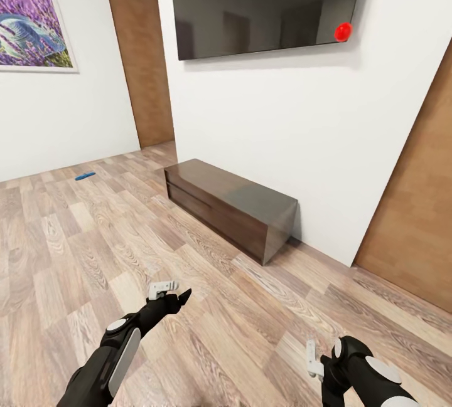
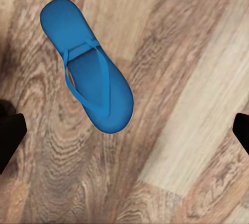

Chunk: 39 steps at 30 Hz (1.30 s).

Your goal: In the bedroom, move the book from the bed onto either nightstand, and place the two sandals side by side next to the bed.

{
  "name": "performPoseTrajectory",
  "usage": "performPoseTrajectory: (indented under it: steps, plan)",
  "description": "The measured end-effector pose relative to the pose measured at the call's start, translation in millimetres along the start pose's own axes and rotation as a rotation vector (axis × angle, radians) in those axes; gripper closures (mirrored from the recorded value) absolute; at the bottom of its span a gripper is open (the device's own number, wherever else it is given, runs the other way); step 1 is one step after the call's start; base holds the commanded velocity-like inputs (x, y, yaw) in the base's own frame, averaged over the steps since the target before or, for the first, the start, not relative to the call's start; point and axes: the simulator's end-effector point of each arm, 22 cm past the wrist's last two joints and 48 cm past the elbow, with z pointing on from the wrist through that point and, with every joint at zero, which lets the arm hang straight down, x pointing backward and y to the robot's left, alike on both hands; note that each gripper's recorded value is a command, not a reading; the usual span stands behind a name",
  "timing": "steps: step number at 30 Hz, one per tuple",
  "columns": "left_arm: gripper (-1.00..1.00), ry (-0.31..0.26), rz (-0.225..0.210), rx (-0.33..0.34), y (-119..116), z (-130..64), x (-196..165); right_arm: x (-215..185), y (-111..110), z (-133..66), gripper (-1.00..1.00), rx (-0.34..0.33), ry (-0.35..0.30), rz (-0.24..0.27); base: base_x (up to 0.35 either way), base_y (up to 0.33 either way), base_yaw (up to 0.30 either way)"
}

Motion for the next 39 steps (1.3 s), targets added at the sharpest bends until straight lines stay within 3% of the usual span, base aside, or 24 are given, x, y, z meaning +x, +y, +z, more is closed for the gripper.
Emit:
performPoseTrajectory:
  steps: [17, 29, 39]
  plan:
    - [-1.0, 0.065, -0.025, -0.015, 13.5, 12.9, 37.0, 10.7, 18.8, 29.5, -1.0, -0.071, 0.025, 0.012, 0.0, 0.0, 0.0]
    - [-1.0, 0.11, -0.042, -0.026, 22.8, 20.6, 63.2, 20.5, 18.5, 41.1, -1.0, -0.096, 0.046, 0.022, 0.0, 0.0, 0.0]
    - [-1.0, 0.147, -0.057, -0.035, 30.2, 26.1, 85.3, 11.1, -25.1, 26.0, -1.0, 0.008, 0.051, 0.05, 0.0, 0.0, 0.0]
